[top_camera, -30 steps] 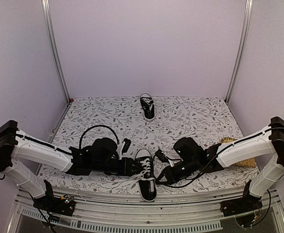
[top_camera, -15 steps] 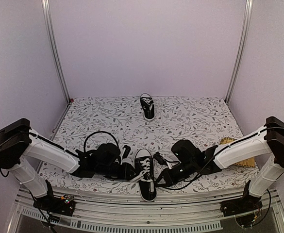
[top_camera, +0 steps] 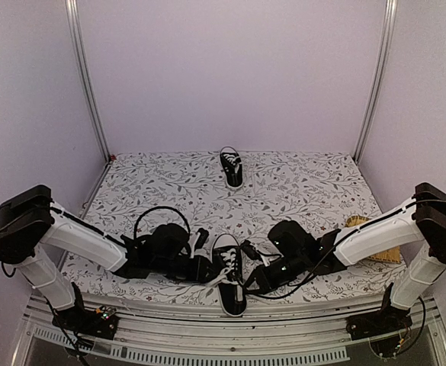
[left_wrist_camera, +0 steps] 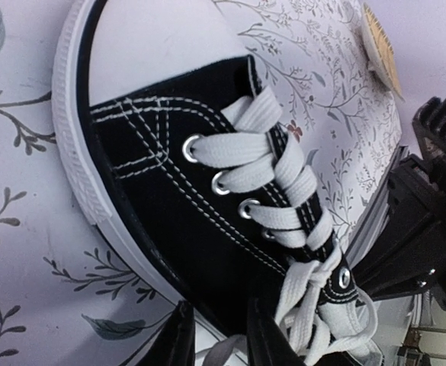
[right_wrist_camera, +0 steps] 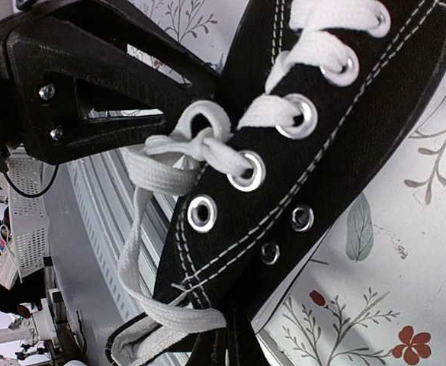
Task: Tie the shoes
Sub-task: Cross the half-tied shoelace with the shoelace loop.
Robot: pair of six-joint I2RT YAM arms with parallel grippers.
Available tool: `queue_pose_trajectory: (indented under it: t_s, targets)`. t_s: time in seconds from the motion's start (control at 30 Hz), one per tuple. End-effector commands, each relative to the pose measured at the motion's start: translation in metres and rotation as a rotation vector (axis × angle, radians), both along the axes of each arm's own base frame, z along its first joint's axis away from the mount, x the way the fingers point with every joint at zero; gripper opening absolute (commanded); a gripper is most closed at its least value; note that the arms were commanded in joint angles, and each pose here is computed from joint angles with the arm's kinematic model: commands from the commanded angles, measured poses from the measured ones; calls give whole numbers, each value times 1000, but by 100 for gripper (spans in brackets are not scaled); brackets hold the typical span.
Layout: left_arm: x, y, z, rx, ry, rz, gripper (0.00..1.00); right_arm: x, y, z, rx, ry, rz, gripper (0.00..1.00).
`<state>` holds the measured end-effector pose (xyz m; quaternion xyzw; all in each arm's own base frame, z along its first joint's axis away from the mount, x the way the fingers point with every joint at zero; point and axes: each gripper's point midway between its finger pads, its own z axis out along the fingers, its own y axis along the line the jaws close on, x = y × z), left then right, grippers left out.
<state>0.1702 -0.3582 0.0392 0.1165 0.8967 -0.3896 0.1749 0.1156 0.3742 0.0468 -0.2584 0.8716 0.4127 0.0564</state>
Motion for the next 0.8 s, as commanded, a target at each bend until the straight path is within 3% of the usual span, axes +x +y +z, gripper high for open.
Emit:
queue_pose_trajectory:
  t_s: [0.0, 0.17, 0.27, 0.77]
  targets:
    - [1, -18, 24, -106, -35, -50, 23, 1, 10, 7, 30, -10, 12, 2]
    - [-2, -21, 35, -146, -46, -56, 23, 1, 10, 5, 28, -7, 13, 2]
    - [1, -17, 37, -127, -64, -27, 18, 2, 11, 6, 29, -11, 10, 2]
    - [-1, -17, 23, -94, -41, -26, 17, 3, 11, 6, 29, -7, 6, 2]
